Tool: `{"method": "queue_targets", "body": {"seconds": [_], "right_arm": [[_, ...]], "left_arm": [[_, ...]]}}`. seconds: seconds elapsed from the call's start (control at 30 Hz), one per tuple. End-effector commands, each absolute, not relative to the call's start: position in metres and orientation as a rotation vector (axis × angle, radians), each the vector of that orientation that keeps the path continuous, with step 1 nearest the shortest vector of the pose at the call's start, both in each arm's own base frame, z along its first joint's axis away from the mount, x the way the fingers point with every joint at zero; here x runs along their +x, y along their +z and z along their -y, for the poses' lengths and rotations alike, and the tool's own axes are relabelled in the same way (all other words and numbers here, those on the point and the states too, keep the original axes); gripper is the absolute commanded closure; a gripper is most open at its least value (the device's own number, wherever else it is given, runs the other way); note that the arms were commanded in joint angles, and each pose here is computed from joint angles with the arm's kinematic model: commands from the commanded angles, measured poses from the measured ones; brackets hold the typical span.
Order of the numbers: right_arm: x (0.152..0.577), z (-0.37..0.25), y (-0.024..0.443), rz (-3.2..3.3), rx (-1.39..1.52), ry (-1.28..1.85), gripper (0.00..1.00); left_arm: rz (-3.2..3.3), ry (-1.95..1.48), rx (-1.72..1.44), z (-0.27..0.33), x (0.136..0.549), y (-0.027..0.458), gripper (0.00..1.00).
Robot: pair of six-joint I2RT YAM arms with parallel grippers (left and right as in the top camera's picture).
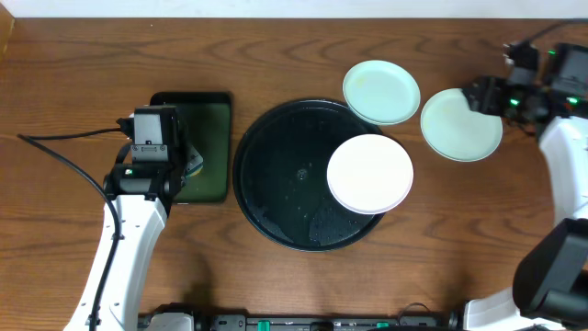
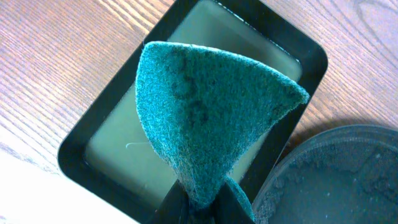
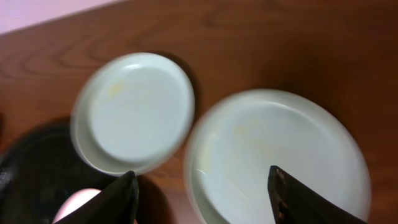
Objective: Clean dirty plates on tray and stack at the side
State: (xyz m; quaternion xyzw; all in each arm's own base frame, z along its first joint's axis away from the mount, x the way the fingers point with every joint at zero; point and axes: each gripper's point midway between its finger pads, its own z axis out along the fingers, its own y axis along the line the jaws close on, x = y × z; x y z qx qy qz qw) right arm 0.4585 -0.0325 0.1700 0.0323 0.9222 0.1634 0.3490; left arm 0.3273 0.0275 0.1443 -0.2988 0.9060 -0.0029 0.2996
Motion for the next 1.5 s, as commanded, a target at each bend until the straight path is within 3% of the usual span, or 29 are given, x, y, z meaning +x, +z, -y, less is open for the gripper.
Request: {"method": "queue_targets", "body": {"seconds": [0.0, 0.3, 0.67, 0.77, 0.87, 1.1, 1.23, 1.37, 1.47], "right_arm": [[0.473, -0.001, 0.155, -2.414, 0.126, 0.433, 0.36], [0.509, -0.058, 0.097, -2.587, 0.052, 0.35, 0.19], [0.561, -0.028, 0.082, -2.654, -0.005, 0.096, 0.21], [0.563, -0.031, 0.063, -2.695, -0.042, 0.182, 0.23], [0.564, -0.035, 0.041, -2.722, -0.069, 0.243, 0.31], [0.567, -0.037, -0.001, -2.76, -0.077, 0.18, 0.29], [0.568, -0.041, -0.01, -2.766, -0.088, 0.163, 0.54], [0.569, -0.041, -0.009, -2.763, -0.095, 0.118, 0.97], [0.567, -0.042, -0.002, -2.77, -0.099, 0.095, 0.99]], "left_arm": [[-2.417, -0.002, -0.788, -0.028, 0.325, 0.141, 0.92], [-2.418, -0.001, -0.788, -0.028, 0.325, 0.141, 0.92], [-2.42, -0.001, -0.788, -0.028, 0.325, 0.14, 0.92], [-2.419, -0.001, -0.788, -0.028, 0.325, 0.141, 0.92], [-2.42, -0.001, -0.788, -0.028, 0.325, 0.14, 0.92], [-2.421, 0.0, -0.789, -0.028, 0.325, 0.14, 0.92], [-2.422, 0.0, -0.789, -0.028, 0.325, 0.14, 0.92], [-2.421, 0.0, -0.789, -0.028, 0.325, 0.14, 0.92], [-2.423, 0.001, -0.789, -0.028, 0.325, 0.139, 0.92]]}}
